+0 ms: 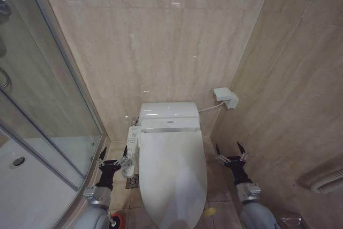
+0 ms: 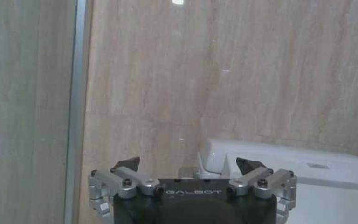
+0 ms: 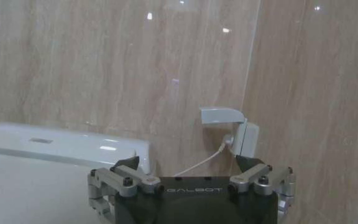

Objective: Open the toilet lid, clean the toilet bowl with a toilet brush, close the toilet lid, and flush.

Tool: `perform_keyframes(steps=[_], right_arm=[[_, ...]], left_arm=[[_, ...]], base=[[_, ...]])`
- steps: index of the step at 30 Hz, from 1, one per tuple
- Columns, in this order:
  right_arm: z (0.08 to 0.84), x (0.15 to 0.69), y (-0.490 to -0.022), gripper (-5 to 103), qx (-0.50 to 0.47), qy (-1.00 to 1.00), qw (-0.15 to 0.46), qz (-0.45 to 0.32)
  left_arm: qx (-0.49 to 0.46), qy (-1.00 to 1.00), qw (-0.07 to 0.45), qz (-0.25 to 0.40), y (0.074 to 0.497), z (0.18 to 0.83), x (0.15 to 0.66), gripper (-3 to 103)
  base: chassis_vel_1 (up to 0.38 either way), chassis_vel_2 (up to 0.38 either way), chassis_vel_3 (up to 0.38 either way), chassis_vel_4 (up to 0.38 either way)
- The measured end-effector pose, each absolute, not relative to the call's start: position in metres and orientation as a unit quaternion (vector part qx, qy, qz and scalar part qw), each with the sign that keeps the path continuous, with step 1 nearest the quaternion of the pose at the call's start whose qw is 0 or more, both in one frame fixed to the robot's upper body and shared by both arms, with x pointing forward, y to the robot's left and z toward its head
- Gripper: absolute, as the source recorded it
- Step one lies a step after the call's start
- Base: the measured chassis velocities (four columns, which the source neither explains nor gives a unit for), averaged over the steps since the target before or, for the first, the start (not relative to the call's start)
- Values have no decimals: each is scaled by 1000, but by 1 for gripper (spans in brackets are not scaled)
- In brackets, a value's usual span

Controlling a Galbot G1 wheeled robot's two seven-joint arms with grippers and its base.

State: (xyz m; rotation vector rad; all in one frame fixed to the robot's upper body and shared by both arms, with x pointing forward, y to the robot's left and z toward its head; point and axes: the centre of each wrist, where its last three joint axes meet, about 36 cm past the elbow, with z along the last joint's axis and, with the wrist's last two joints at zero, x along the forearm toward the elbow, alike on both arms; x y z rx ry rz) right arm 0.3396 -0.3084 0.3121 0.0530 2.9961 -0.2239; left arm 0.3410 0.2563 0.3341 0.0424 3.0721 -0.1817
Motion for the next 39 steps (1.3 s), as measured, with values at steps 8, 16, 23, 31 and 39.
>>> perform_keyframes(steps=[8,16,23,31,39], right_arm=[[312,340,-308,100,18,995,68,-74],[312,340,-308,100,18,995,68,-74],[312,340,-308,100,18,995,68,-74],[312,340,-308,100,18,995,68,-74],[312,340,-308,100,18,995,68,-74]], left_arm=[[15,998,28,-56,256,337,338,100],[14,998,28,-56,257,337,338,100],[14,998,28,-56,257,337,338,100],[14,998,28,-56,257,338,338,100],[14,998,28,-56,257,337,338,100]], base=[[0,0,0,0],[0,0,0,0],[0,0,0,0],[4,-13,-6,8],[3,-7,-2,6]])
